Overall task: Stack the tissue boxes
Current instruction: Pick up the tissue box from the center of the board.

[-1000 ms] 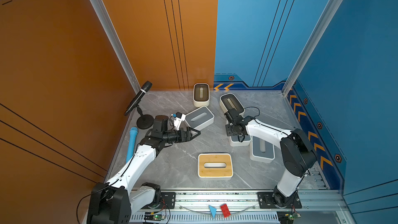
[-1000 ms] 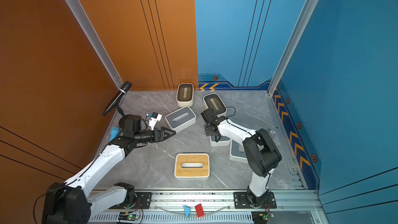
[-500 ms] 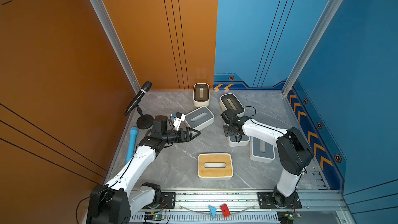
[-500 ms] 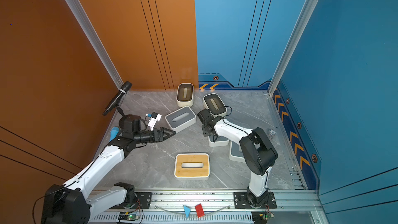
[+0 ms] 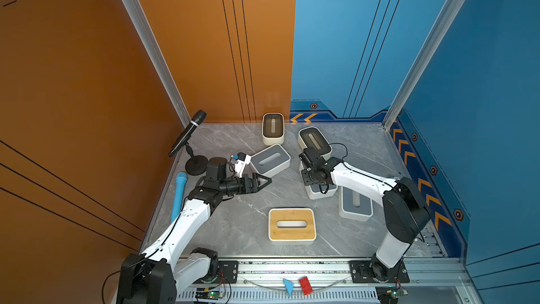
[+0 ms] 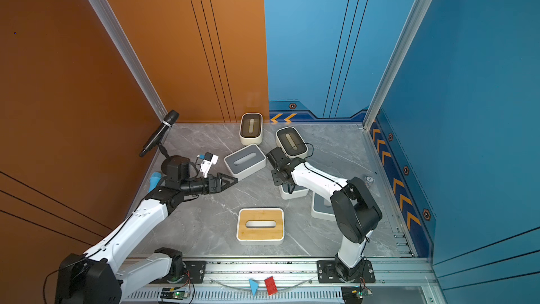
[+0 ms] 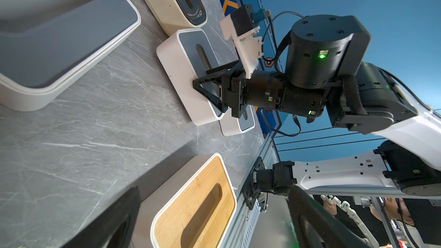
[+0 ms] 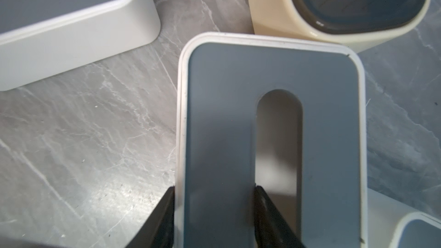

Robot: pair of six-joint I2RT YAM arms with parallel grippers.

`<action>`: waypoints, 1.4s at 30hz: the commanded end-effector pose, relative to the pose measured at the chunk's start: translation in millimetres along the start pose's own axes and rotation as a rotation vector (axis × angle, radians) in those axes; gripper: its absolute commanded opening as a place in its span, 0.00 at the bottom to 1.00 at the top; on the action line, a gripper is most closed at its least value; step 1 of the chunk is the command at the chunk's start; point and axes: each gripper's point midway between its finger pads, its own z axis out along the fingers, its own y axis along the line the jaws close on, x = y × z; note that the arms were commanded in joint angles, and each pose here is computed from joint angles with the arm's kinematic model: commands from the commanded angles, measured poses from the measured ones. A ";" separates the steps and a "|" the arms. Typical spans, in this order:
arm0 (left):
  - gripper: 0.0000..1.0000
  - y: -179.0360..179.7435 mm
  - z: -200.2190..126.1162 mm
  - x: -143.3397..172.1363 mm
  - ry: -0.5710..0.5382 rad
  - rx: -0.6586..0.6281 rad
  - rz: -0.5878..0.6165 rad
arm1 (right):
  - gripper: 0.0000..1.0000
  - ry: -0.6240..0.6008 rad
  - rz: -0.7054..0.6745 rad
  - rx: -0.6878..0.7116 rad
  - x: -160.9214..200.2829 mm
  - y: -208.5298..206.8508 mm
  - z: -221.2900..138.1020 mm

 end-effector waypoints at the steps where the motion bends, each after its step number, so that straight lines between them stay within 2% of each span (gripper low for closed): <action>1: 0.98 1.8 -3.5 0.1 -0.023 -0.009 0.014 | 0.43 -0.038 -0.046 -0.056 -6.6 3.7 -20.7; 3: 0.98 1.8 -4.5 0.4 -0.025 -0.014 0.016 | 0.41 -0.041 -0.079 -0.091 -5.8 7.3 -26.2; 12: 0.98 8.6 -9.8 8.5 0.000 -0.078 0.019 | 0.42 -0.070 -0.212 -0.177 -3.1 9.1 -62.1; 20: 0.98 15.5 -13.3 22.6 0.034 -0.126 -0.023 | 0.41 -0.139 -0.402 -0.185 7.8 8.4 -97.4; 25: 0.98 6.8 -19.0 45.2 0.054 -0.065 -0.110 | 0.41 -0.184 -0.513 -0.202 16.5 8.6 -119.3; 29: 0.98 -9.3 -27.2 50.4 0.017 0.009 -0.136 | 0.41 -0.191 -0.595 -0.239 26.4 10.6 -130.9; 35: 0.98 -28.3 -35.3 58.2 0.058 0.093 -0.153 | 0.41 -0.185 -0.741 -0.308 39.2 26.8 -149.1; 42: 0.98 -33.2 -49.0 72.2 0.074 0.044 -0.152 | 0.41 -0.199 -0.828 -0.384 49.0 38.2 -165.7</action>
